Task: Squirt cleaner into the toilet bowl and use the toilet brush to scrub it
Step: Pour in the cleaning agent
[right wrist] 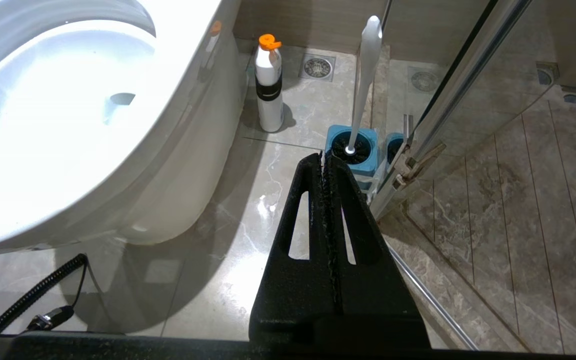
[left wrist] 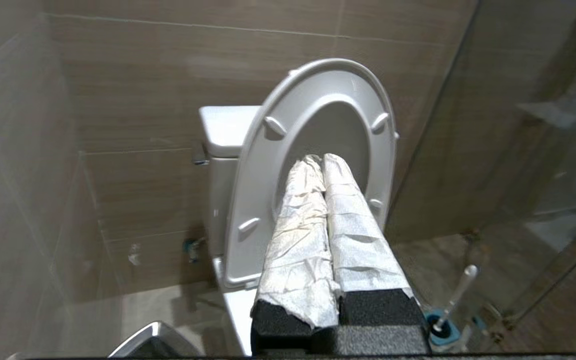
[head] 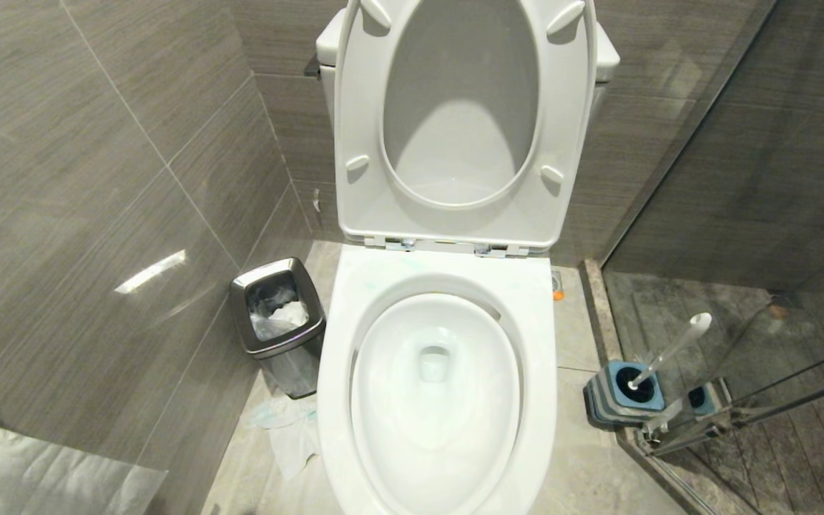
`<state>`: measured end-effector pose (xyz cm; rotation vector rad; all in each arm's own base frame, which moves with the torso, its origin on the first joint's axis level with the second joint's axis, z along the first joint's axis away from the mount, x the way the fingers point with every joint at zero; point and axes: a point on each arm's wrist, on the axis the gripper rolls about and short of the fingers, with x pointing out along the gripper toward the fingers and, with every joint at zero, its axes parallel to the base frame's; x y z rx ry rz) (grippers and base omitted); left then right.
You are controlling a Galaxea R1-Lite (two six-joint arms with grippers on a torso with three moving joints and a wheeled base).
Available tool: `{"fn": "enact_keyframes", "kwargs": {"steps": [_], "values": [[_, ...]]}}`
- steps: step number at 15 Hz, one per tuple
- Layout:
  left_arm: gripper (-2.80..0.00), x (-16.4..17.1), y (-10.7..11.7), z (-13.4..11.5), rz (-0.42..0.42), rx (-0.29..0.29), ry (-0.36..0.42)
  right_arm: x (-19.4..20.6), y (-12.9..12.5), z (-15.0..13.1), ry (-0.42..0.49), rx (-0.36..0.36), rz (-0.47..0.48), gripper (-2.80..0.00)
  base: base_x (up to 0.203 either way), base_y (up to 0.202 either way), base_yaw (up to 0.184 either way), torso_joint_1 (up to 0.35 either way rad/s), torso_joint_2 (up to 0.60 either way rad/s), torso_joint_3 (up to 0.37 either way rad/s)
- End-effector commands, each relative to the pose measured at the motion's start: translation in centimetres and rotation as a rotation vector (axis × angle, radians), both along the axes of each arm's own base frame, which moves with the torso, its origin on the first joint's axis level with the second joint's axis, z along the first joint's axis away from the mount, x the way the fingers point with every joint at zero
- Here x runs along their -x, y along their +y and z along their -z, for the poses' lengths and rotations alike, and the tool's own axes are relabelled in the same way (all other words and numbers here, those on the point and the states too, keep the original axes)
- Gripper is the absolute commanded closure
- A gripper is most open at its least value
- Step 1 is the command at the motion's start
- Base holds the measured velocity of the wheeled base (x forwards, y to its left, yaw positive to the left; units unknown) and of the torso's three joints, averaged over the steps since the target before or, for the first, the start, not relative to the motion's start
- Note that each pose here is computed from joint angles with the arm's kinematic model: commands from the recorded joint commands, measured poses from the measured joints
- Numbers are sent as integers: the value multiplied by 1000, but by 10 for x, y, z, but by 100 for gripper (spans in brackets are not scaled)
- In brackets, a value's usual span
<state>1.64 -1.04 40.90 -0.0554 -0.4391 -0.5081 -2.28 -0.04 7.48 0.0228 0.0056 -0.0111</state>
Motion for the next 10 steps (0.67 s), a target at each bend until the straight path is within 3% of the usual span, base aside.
{"fn": "enact_keyframes", "kwargs": {"steps": [1, 5, 10], "values": [[0, 46, -2, -11, -45, 10, -53, 0, 0, 0, 2, 0, 0, 0, 0, 0, 0, 0, 0, 0], [0, 100, 2, 2, -111, 21, -122, 0, 0, 0, 2, 0, 0, 0, 0, 0, 0, 0, 0, 0], [0, 151, 4, 32, -118, 5, -178, 0, 0, 0, 2, 0, 0, 0, 0, 0, 0, 0, 0, 0]]}}
